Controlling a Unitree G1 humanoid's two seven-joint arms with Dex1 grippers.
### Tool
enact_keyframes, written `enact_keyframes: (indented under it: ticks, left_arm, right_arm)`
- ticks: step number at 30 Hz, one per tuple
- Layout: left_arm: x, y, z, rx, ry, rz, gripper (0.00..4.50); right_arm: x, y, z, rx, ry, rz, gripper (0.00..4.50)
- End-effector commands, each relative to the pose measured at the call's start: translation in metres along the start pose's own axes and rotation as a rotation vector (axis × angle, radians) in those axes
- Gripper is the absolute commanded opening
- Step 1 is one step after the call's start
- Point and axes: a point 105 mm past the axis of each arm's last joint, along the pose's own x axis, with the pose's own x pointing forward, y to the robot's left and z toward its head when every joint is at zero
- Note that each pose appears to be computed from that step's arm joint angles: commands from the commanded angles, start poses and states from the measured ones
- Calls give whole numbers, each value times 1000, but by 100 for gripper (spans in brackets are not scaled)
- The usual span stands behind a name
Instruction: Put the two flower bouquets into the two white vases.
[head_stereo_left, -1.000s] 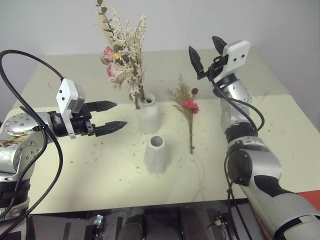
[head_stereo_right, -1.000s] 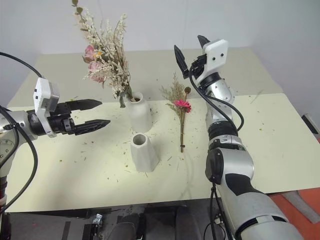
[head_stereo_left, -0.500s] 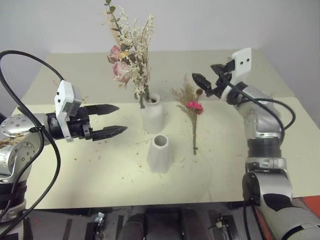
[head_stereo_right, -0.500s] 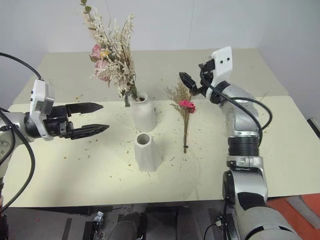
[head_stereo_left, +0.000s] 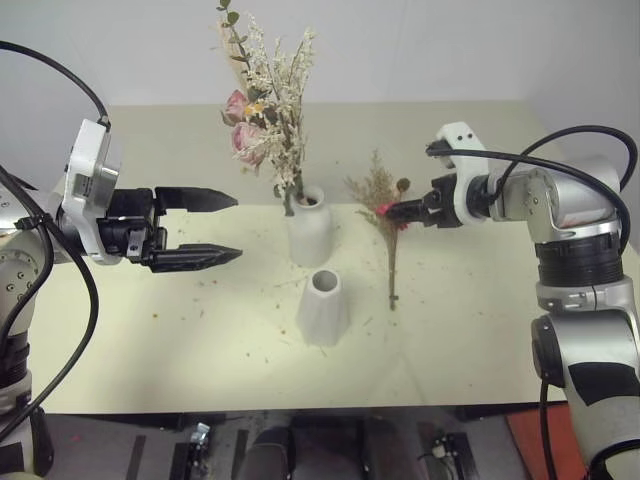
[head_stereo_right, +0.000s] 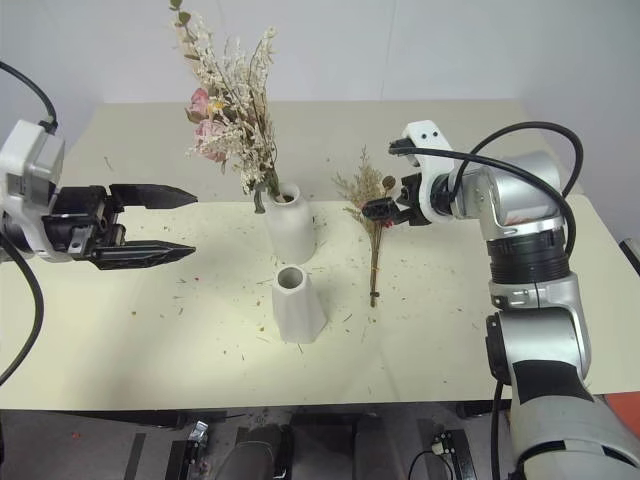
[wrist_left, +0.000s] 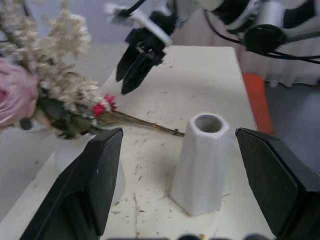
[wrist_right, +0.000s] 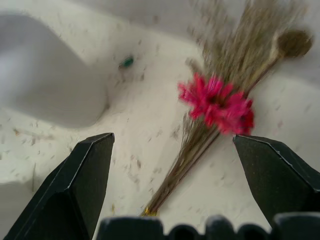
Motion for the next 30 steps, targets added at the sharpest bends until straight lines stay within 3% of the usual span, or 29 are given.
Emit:
enact_keyframes:
  ticks: [1,6,13,16,27,28,30]
  left_arm:
    - [-1,-5,5,23,20,-67,390]
    - [1,-5,6,37,29,-88,390]
    - [4,-7,2,34,25,-83,390]
    - [4,-8,2,34,25,-77,390]
    - [1,-10,-1,29,35,-52,390]
    - [1,-9,-1,29,35,-51,390]
    - [2,-8,-1,30,36,-51,390]
  right_arm:
    - [4,-2,-7,39,97,-40,449]
    - [18,-2,-20,52,192,-83,449]
    - [45,4,-20,-42,174,-114,449]
    - [55,3,-23,-72,180,-143,394]
    - [60,-16,-20,13,134,-222,32]
    - [59,-21,-17,34,105,-239,6]
    - [56,-27,-11,68,59,-263,2]
